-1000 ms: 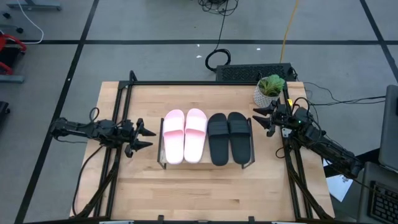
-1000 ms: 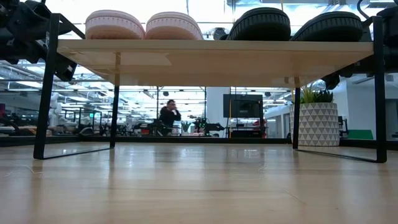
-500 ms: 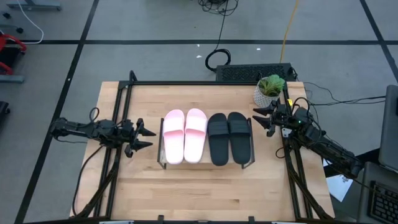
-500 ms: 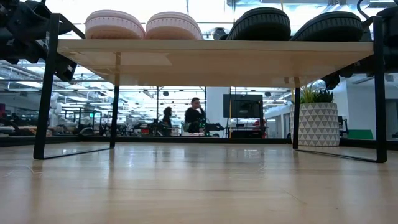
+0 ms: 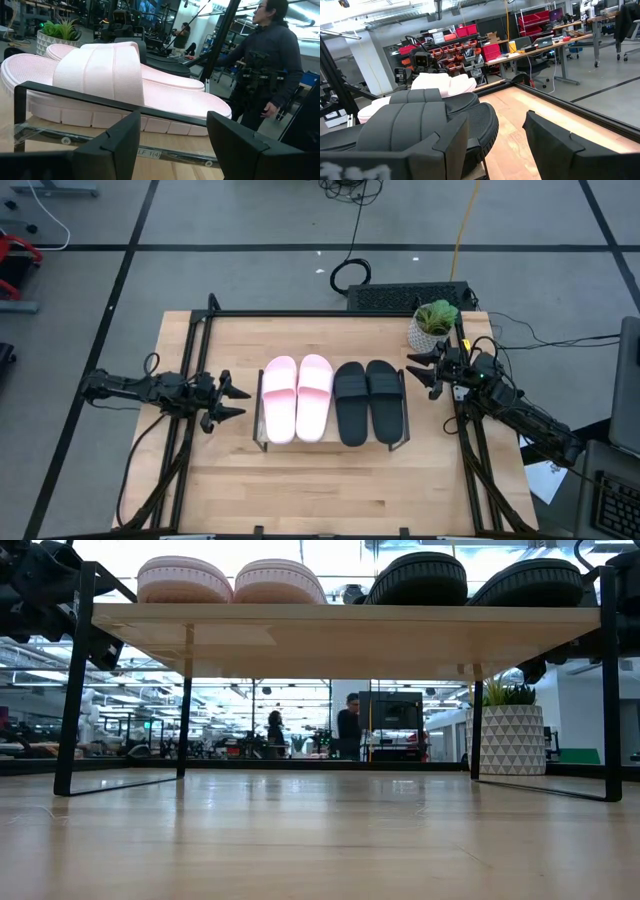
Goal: Pick and place slides into the shelf
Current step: Return to Home Position
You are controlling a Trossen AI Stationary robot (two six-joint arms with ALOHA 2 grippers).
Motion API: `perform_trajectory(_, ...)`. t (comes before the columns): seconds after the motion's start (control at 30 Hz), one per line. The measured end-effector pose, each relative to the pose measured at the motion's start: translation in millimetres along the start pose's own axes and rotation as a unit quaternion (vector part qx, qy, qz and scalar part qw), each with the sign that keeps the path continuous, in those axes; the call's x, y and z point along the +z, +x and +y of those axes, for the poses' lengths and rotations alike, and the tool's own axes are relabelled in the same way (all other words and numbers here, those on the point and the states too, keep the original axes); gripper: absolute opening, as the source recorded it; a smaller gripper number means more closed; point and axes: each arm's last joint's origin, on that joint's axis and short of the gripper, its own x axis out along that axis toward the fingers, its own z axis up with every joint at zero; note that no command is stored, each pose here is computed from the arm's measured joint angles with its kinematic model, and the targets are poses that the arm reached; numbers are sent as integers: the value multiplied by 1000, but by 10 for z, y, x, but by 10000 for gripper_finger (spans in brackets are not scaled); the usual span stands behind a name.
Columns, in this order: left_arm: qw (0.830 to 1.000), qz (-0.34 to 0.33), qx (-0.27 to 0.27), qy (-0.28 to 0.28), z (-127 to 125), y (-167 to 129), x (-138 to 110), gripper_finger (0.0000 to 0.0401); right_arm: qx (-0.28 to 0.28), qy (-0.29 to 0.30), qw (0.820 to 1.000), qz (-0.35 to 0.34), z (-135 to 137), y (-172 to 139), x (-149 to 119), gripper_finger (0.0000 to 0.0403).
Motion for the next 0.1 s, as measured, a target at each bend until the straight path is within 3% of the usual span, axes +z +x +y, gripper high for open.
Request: perform_trajectory(0.1, 1000, 0, -2, 0, -1, 0, 0, 225, 0, 0, 1000, 0, 0, 0, 0, 185)
